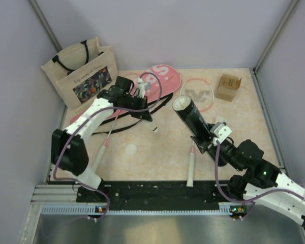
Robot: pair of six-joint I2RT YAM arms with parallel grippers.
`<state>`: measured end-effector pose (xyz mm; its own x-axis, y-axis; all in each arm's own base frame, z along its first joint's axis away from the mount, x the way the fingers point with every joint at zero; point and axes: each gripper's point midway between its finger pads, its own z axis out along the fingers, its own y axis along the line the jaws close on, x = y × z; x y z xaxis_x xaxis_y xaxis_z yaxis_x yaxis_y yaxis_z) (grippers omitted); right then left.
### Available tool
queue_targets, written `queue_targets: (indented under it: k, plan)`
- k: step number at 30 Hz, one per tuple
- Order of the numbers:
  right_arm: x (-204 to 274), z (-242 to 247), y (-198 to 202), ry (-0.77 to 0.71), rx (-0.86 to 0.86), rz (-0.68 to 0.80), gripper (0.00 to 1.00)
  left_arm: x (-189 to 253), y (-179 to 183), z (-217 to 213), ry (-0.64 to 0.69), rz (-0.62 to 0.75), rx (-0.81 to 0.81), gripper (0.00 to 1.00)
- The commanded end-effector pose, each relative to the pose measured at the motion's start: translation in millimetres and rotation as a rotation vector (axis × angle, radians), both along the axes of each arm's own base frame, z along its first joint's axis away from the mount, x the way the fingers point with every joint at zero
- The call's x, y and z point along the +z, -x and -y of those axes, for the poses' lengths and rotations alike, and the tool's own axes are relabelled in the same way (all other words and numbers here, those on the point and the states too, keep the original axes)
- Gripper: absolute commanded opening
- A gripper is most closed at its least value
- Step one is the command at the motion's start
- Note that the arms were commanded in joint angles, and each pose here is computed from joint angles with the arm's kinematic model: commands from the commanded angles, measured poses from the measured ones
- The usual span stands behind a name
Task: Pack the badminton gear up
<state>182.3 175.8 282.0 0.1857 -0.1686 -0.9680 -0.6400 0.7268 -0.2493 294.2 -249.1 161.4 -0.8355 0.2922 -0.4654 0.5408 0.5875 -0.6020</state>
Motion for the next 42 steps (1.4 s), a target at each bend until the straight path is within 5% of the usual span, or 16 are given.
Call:
queue_targets:
  k: [1, 8, 16, 42]
  plan:
    - [16, -8, 5, 0.002, 0.048, 0.018, 0.3, 108, -16, -2, 0.134, 0.296, 0.166, 0.0]
    - [-9, -26, 3, 0.095, 0.104, -0.036, 0.31, 184, -4, -30, 0.186, 0.552, 0.308, 0.0]
    - [-25, -51, 0, 0.186, 0.178, -0.072, 0.31, 245, 52, -39, 0.38, 0.772, 0.241, 0.0]
    - [-10, -97, -16, 0.205, 0.263, -0.014, 0.31, 205, 112, -22, 0.491, 0.549, 0.028, 0.0]
